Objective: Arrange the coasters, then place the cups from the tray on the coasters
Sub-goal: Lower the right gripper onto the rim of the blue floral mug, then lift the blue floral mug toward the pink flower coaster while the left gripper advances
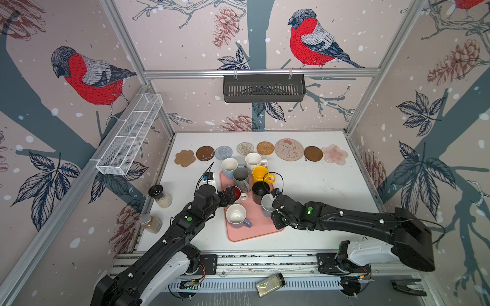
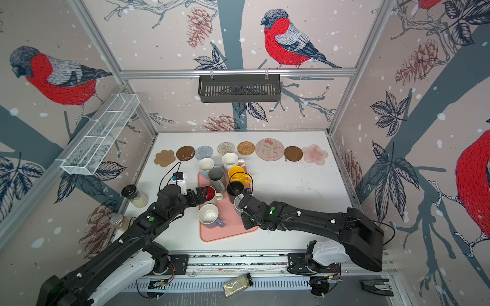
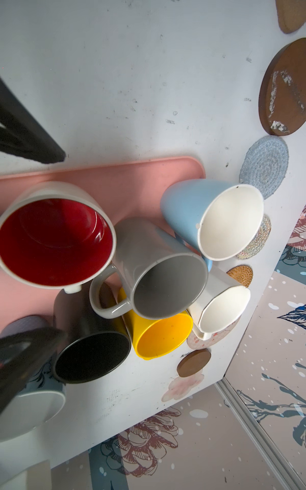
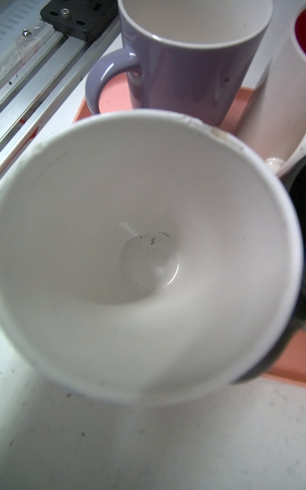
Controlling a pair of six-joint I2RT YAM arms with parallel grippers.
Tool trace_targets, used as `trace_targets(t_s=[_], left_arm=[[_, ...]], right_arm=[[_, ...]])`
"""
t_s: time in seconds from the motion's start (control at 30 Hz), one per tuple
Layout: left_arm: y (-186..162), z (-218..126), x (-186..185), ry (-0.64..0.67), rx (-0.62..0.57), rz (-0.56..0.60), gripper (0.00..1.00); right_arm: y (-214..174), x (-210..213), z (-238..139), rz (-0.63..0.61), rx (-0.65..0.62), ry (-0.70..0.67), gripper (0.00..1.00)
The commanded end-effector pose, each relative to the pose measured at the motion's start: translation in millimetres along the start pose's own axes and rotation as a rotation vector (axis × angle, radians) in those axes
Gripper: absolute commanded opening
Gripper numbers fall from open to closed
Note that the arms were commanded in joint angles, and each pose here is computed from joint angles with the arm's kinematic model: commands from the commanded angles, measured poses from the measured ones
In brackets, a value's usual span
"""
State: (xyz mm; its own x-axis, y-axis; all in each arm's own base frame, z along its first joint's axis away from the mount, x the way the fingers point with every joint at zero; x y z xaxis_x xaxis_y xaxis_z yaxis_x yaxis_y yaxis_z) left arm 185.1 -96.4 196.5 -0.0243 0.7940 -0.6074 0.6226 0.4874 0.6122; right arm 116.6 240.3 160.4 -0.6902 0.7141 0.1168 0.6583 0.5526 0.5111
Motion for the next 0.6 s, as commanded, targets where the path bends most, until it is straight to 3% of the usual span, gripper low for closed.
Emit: trace_targets(t_s=[0.0,0.27,0.57], left_arm=[[3.5,-2.5,-3.4,-0.024,-0.021,-0.004,0.96],[5.3,-7.5,-5.8,-0.029,-0.019,-0.004,0.97],[18.6,-7.5,-22.1,-0.013,0.026,0.028,0.97]], right_arm=[[3.7,1.9,-6.5,-0.012,-0.030,-0.003,0.16],[7.1,3.3,-18.6,-0.008,-0.062,-0.013,0.12],[20.2,0.8,-57.3,0.027,-0.151,-0.035,0.11]])
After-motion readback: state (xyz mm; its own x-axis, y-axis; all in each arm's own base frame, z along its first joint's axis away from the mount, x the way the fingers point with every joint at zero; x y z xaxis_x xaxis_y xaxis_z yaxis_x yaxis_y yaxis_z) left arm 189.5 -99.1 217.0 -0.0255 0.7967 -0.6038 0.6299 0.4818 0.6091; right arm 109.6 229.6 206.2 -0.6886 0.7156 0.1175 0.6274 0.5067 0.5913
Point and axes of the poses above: each gripper's point midway between its finger pads, its own z axis out along the fingers, its own x axis along the line the jaws close on, y = z × x, the point moved 10 cm from there along -z, back along the fingers, and after that the axes turned 14 degrees about -z, right-handed, at the moved point
